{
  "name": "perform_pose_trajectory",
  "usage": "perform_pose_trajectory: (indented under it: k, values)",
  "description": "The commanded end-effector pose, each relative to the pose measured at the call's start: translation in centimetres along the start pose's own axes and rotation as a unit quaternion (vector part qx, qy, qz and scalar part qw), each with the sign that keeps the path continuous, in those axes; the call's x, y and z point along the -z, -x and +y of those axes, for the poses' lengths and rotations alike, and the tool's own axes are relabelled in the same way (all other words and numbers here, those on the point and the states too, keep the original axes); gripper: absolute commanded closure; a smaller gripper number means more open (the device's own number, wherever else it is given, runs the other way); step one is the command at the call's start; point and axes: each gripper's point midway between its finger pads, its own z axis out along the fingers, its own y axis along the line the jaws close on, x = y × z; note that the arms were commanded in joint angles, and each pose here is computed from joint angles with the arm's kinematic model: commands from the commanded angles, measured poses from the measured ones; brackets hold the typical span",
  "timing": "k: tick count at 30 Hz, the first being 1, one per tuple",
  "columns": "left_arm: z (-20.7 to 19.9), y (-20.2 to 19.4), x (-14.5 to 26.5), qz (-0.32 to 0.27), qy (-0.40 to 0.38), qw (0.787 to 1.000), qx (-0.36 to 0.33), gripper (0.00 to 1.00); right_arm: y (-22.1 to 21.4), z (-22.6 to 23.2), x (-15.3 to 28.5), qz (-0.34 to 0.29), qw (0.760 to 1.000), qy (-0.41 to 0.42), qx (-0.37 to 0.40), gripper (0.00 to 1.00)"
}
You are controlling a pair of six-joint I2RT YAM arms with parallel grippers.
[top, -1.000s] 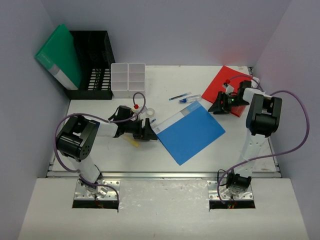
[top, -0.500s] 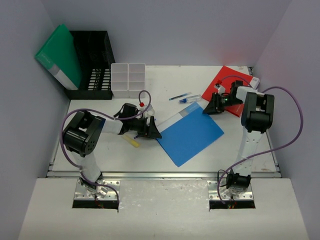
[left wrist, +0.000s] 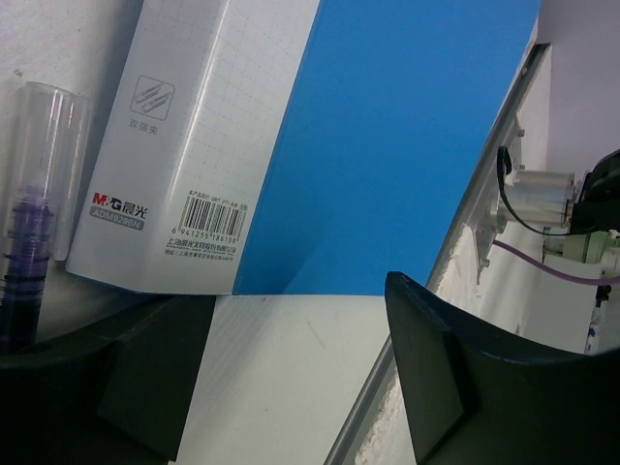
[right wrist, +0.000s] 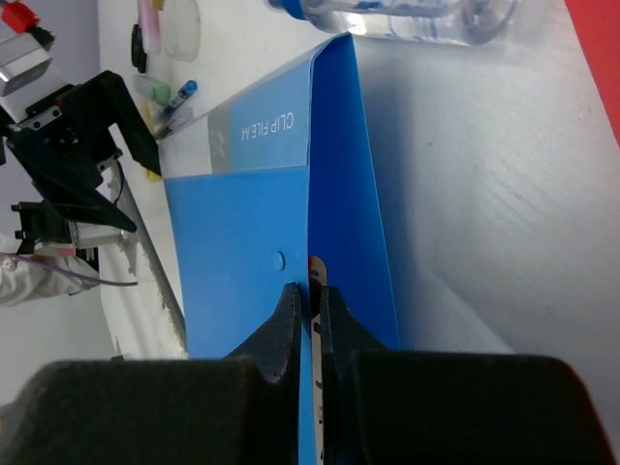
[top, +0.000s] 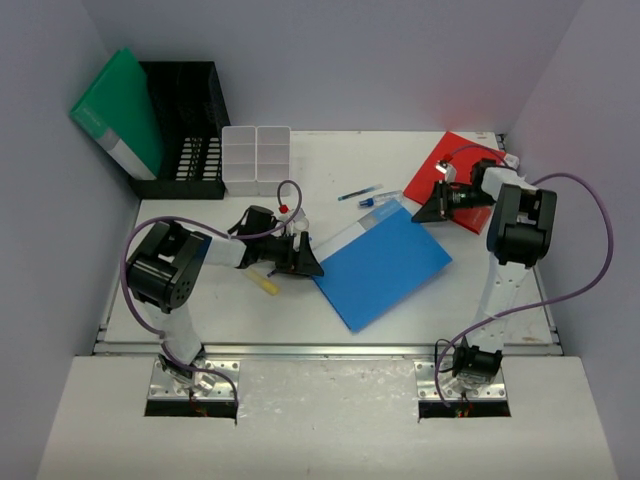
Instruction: Organize the desk
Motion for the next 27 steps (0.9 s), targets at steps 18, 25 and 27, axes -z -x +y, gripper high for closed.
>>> perform_pose_trajectory:
  k: [18,25,27]
  values:
    - [-8.2,3.7,5.4,-0.075,-0.012,0.973,-0.218,0.22,0.4,11.3,3.2,-0.006,0.989,0.087,0.118,1.0]
    - [-8.2,3.9,6.1,-0.055,0.01,0.969,-0.241,0.22,0.8,12.7,4.1,-0.011,0.985,0.084,0.147,1.0]
    - [-7.6,3.3,5.8,-0.043,0.011,0.972,-0.23,0.22,0.7,13.0,4.3,-0.011,0.985,0.084,0.152,1.0]
